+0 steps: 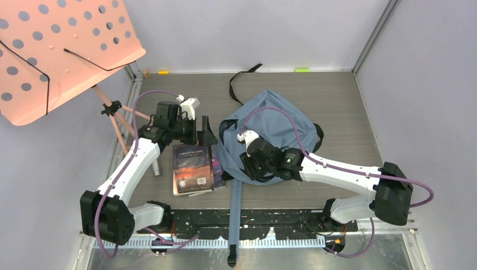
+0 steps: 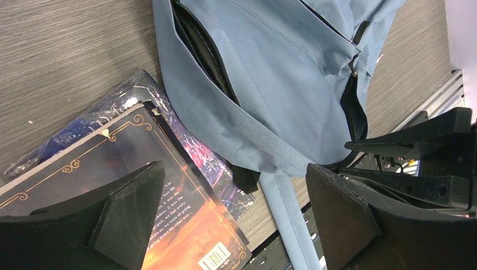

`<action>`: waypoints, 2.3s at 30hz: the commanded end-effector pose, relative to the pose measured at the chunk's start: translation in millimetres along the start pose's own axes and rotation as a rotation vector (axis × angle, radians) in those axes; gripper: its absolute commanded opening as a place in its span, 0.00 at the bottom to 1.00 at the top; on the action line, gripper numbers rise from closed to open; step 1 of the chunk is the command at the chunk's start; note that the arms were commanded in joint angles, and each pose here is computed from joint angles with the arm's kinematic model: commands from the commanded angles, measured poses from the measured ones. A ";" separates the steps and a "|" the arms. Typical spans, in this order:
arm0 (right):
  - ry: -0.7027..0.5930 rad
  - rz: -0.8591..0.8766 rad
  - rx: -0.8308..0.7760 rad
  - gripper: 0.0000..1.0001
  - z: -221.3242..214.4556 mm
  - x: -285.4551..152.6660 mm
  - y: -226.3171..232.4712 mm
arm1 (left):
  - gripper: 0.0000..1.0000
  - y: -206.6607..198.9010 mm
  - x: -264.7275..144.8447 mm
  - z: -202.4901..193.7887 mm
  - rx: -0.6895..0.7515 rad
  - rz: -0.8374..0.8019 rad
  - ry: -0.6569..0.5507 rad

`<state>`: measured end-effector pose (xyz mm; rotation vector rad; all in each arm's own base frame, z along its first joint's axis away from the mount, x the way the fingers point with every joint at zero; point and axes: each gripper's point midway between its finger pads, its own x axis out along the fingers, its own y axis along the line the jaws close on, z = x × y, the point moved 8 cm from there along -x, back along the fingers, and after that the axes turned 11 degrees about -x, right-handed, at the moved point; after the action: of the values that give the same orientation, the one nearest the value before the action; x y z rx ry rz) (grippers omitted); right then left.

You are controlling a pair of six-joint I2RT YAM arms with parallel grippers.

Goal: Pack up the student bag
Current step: Adjust the student bag at the center of the board.

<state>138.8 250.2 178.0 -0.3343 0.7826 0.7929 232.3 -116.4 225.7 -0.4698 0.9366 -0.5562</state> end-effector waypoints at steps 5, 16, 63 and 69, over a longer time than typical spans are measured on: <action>-0.028 0.049 -0.042 0.39 15.5 5.9 15.4 | 1.00 -2.5 -4.2 -0.9 0.005 -0.016 0.001; -0.035 -0.092 -0.033 0.33 13.2 23.9 8.3 | 0.99 -4.4 -2.7 -4.3 -0.022 -0.046 0.010; -0.206 -0.968 0.423 0.00 62.4 -96.1 -189.9 | 0.07 -26.5 101.7 -83.4 -0.222 -0.097 0.081; -0.026 -0.979 0.558 0.01 28.9 -49.8 -259.0 | 0.05 -40.4 95.6 -112.0 -0.218 -0.095 0.063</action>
<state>293.0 82.4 251.9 -0.1951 0.6073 -0.3293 184.3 -218.7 128.1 -0.6780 1.0987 -0.5726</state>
